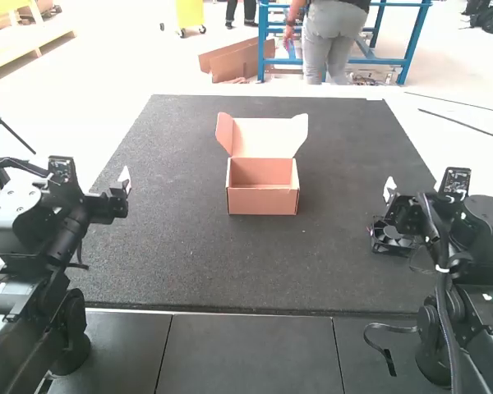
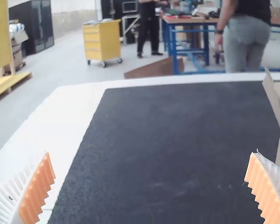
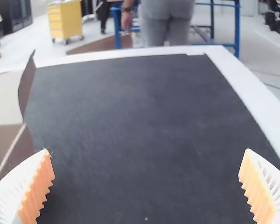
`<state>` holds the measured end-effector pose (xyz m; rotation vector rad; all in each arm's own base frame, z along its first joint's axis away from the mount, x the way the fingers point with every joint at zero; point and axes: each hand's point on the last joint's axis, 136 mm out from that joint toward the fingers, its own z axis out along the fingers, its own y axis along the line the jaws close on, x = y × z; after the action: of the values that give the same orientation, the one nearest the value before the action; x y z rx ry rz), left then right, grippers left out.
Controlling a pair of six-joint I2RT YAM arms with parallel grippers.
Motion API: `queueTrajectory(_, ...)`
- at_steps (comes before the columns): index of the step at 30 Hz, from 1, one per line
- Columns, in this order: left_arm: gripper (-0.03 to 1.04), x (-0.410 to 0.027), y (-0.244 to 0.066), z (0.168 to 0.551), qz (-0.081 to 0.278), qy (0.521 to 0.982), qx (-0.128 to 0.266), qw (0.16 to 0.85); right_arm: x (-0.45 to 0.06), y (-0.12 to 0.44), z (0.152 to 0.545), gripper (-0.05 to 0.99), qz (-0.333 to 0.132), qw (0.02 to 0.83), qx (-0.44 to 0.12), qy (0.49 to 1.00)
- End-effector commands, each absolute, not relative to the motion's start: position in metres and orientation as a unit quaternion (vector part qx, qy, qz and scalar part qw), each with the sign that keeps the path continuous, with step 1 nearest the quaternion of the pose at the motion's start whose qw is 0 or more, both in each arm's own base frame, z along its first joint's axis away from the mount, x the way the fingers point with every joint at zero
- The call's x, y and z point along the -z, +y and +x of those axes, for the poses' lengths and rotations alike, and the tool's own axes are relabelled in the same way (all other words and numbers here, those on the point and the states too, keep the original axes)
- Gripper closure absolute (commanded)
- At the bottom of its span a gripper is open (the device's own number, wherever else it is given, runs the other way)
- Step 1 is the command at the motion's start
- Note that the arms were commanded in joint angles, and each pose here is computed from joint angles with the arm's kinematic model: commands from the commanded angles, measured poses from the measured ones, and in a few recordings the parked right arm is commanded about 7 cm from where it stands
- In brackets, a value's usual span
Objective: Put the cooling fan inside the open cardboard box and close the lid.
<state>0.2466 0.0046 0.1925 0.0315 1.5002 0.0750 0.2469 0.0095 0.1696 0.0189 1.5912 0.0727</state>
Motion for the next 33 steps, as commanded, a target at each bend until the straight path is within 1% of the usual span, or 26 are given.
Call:
queueTrajectory(1, 0.04, -0.21, 0.008, 0.244, 0.004, 0.653, -0.037, 0.756, -0.187, 0.006, 0.246, 0.02, 0.018, 0.726, -0.033, 0.687)
queueTrajectory(6, 0.04, -0.249, 0.011, 0.235, -0.004, 0.596, -0.044, 0.801, -0.237, 0.005, 0.238, 0.02, 0.018, 0.789, -0.035, 0.613)
queueTrajectory(12, 0.04, -0.295, 0.011, 0.221, -0.006, 0.564, -0.044, 0.825, -0.286, 0.003, 0.226, 0.02, 0.022, 0.811, -0.036, 0.584)
queueTrajectory(15, 0.04, -0.305, 0.011, 0.224, -0.007, 0.579, -0.044, 0.814, -0.302, 0.002, 0.231, 0.02, 0.025, 0.804, -0.033, 0.593)
queueTrajectory(17, 0.04, -0.313, 0.011, 0.229, -0.007, 0.587, -0.045, 0.809, -0.313, -0.001, 0.24, 0.02, 0.032, 0.794, -0.027, 0.606)
queueTrajectory(21, 0.04, -0.329, 0.013, 0.241, -0.011, 0.608, -0.048, 0.792, -0.329, -0.006, 0.262, 0.02, 0.052, 0.753, -0.021, 0.655)
queueTrajectory(23, 0.04, -0.335, 0.013, 0.248, -0.01, 0.624, -0.047, 0.78, -0.334, -0.008, 0.273, 0.02, 0.064, 0.728, -0.023, 0.682)
queueTrajectory(27, 0.04, -0.342, 0.014, 0.262, -0.014, 0.665, -0.045, 0.745, -0.332, -0.014, 0.293, 0.02, 0.087, 0.667, -0.008, 0.74)
queueTrajectory(31, 0.04, -0.337, 0.015, 0.276, -0.012, 0.724, -0.048, 0.688, -0.3, -0.016, 0.309, 0.02, 0.09, 0.562, 0.011, 0.822)
queueTrajectory(33, 0.04, -0.337, 0.017, 0.282, -0.013, 0.747, -0.05, 0.662, -0.281, -0.009, 0.311, 0.02, 0.075, 0.509, 0.003, 0.857)
